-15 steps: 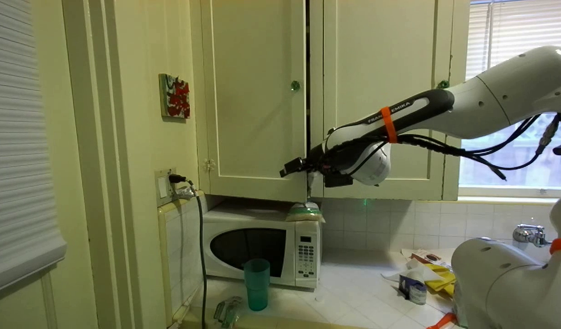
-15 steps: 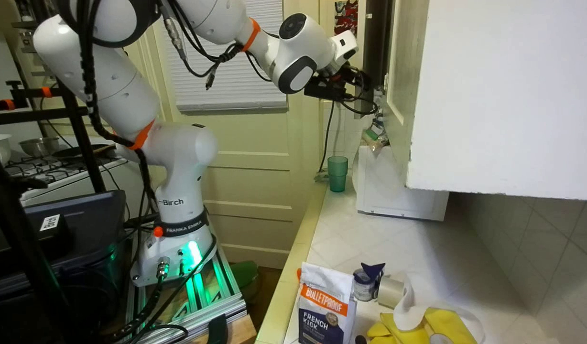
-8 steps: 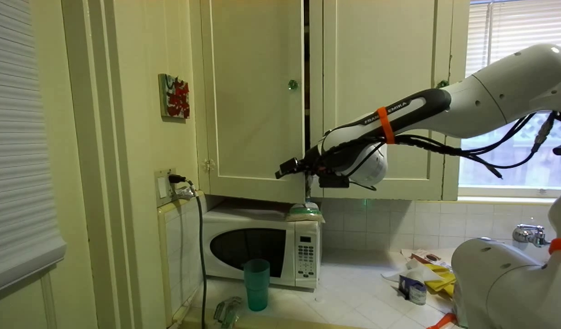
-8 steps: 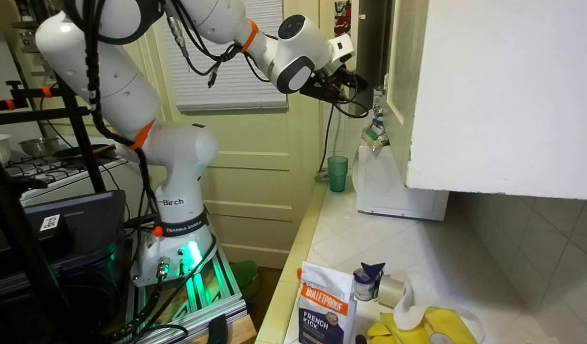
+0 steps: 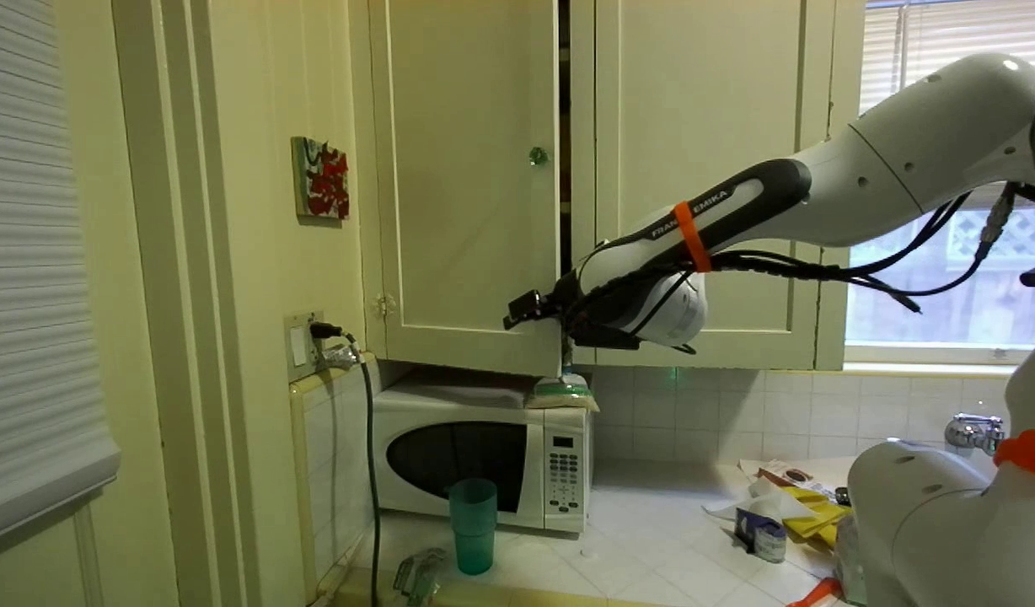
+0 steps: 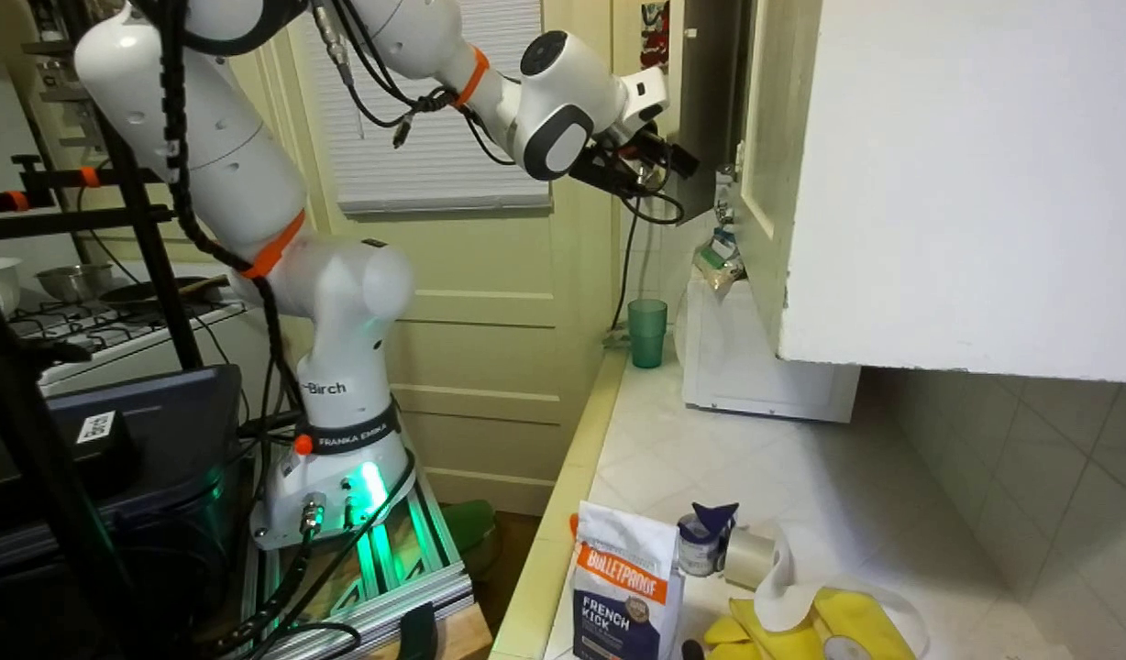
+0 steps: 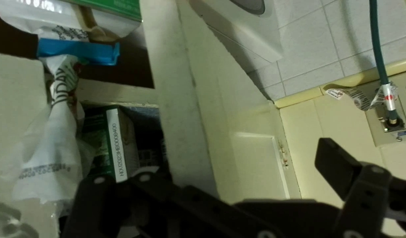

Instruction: Open the cabinets

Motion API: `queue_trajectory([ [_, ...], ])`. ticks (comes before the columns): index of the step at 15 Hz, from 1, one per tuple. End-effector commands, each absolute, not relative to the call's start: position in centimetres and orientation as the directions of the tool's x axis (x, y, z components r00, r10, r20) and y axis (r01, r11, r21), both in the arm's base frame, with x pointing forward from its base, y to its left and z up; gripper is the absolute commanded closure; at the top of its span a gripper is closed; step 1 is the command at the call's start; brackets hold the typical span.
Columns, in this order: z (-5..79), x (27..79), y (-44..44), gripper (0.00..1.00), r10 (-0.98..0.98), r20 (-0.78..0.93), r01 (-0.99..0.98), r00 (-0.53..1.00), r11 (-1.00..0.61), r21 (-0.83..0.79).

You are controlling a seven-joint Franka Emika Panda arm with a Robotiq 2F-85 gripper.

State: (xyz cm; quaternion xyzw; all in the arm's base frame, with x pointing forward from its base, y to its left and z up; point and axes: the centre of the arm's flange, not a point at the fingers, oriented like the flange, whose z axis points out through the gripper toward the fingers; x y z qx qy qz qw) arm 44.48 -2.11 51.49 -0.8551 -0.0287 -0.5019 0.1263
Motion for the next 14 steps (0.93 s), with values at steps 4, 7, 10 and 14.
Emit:
queue_trajectory([
  [4,51.4,44.7,2.9,0.0,-0.102,0.818,0.085,0.566,-0.98,-0.182],
  [7,51.6,44.4,4.0,0.0,-0.1,0.806,0.09,0.583,-0.978,-0.186],
  [10,51.5,44.0,5.2,0.0,-0.086,0.786,0.126,0.612,-0.971,-0.205],
  [14,51.7,43.3,6.3,0.0,-0.079,0.779,0.188,0.623,-0.95,-0.248],
])
